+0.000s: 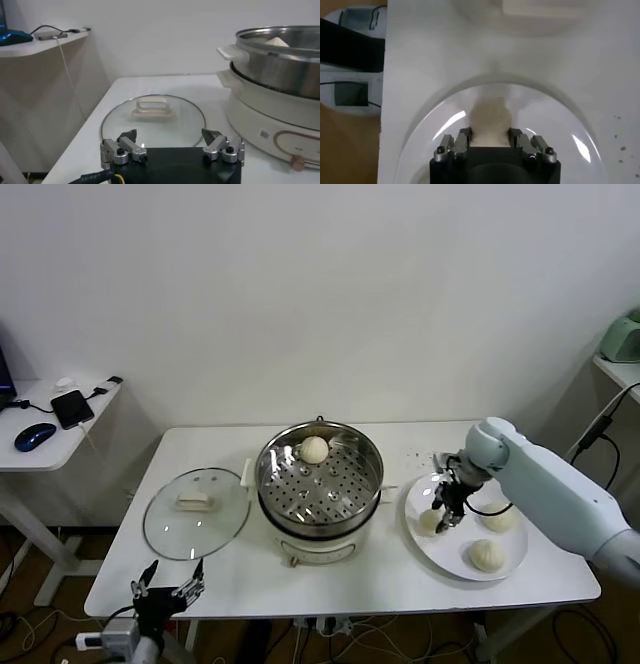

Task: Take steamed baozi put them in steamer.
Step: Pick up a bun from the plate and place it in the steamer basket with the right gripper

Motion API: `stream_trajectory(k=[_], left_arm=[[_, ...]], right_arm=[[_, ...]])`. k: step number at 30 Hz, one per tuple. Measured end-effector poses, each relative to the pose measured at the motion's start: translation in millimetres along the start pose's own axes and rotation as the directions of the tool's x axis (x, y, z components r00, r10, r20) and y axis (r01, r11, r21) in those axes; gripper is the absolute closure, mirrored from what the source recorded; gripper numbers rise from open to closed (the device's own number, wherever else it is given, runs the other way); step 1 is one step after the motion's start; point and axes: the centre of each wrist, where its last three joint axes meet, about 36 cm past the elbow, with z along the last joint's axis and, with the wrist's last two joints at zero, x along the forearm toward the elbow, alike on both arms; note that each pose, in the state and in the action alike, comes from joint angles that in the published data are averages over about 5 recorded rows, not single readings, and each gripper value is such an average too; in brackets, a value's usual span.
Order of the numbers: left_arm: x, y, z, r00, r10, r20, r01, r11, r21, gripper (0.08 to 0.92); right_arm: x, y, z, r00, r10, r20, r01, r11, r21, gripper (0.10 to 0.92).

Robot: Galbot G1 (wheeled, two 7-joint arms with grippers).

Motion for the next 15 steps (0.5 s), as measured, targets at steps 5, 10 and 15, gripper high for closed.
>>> stream_trajectory(k=[5,10,15], left_arm=[[0.7,-4.2,-3.9,0.9998,0.012,0.012,-0.012,1.000,-0.004,0.177],[0.2,-6.5,-10.3,0.9993,0.019,0.031,-0.019,1.000,-0.005,0.177],[0.3,-6.2,-14.1,0.9988,0.023,0.044,-0.023,1.000,0.001,0.177]], right_arm=[[41.0,-2.1,-2.4,1.000,0.027,0.013,-0.027,1.000,0.003,0.505],[89.4,-7.2,-24.8,0.998,0.056,0.032,-0.057,0.998,0.036,0.502],[141.4,-14.9,-66.1,0.995,0.084,0.056,-0.088,0.993,0.080,0.504]])
